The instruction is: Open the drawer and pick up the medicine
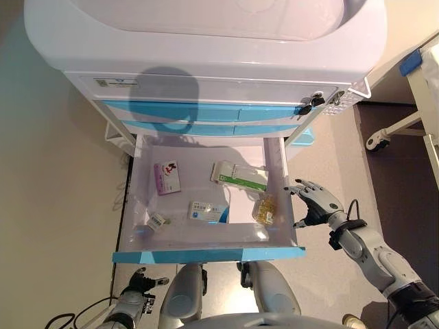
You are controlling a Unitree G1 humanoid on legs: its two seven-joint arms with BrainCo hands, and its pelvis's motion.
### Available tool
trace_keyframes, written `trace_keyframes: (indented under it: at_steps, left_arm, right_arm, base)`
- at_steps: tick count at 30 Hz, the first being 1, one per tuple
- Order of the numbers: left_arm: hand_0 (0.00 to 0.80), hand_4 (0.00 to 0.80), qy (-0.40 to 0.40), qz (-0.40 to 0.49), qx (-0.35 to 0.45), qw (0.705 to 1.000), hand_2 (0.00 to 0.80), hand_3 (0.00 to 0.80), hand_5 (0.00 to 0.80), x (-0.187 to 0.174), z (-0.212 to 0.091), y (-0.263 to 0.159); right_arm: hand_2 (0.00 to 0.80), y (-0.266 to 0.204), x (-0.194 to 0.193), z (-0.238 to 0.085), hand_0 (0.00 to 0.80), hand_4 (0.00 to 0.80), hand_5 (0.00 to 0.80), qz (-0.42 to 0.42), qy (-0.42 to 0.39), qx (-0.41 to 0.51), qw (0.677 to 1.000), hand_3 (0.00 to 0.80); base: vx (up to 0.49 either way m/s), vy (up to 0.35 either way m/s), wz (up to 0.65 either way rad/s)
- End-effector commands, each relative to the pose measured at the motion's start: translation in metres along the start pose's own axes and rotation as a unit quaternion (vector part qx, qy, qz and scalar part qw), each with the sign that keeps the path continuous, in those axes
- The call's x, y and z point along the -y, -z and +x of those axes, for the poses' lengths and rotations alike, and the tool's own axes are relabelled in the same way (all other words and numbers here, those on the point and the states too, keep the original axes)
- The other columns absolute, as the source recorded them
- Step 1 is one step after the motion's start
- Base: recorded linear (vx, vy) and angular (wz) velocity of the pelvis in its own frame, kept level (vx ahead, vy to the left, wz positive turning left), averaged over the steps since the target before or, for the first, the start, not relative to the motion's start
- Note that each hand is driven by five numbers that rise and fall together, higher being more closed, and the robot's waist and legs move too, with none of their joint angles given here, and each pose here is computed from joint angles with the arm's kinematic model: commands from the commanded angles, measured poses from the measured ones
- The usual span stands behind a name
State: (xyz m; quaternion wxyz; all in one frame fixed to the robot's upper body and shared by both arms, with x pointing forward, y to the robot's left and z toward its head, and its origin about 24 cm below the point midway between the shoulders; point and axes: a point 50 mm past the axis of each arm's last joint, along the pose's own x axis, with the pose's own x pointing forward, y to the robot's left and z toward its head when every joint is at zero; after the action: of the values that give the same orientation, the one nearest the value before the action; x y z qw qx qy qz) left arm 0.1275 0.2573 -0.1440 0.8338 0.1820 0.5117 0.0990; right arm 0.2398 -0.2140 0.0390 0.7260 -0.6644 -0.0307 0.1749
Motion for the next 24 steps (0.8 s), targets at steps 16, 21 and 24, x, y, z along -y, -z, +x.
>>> trace_keyframes:
  at_steps: [16,21,24]
  left_arm:
    - [0.000,0.000,-0.021,0.013,-0.030,0.999,0.000,0.000,0.000,-0.006,-0.003,0.020]
    - [0.000,0.000,-0.022,0.010,-0.037,0.999,0.000,0.000,0.000,-0.008,-0.003,0.022]
    - [0.000,0.000,-0.020,0.013,-0.038,0.999,0.000,0.000,0.000,-0.007,-0.003,0.023]
  right_arm:
    - [0.000,-0.032,0.056,0.002,0.000,0.000,0.000,-0.005,0.136,0.076,0.988,0.000]
    - [0.000,-0.039,0.075,-0.008,0.000,0.000,0.000,0.052,0.174,0.094,0.979,0.000]
    - [0.000,-0.042,0.073,-0.007,0.000,0.000,0.000,0.056,0.171,0.099,0.979,0.000]
  base:
    - [0.001,0.000,0.00]
    - [0.002,0.006,0.07]
    - [-0.003,0.004,0.10]
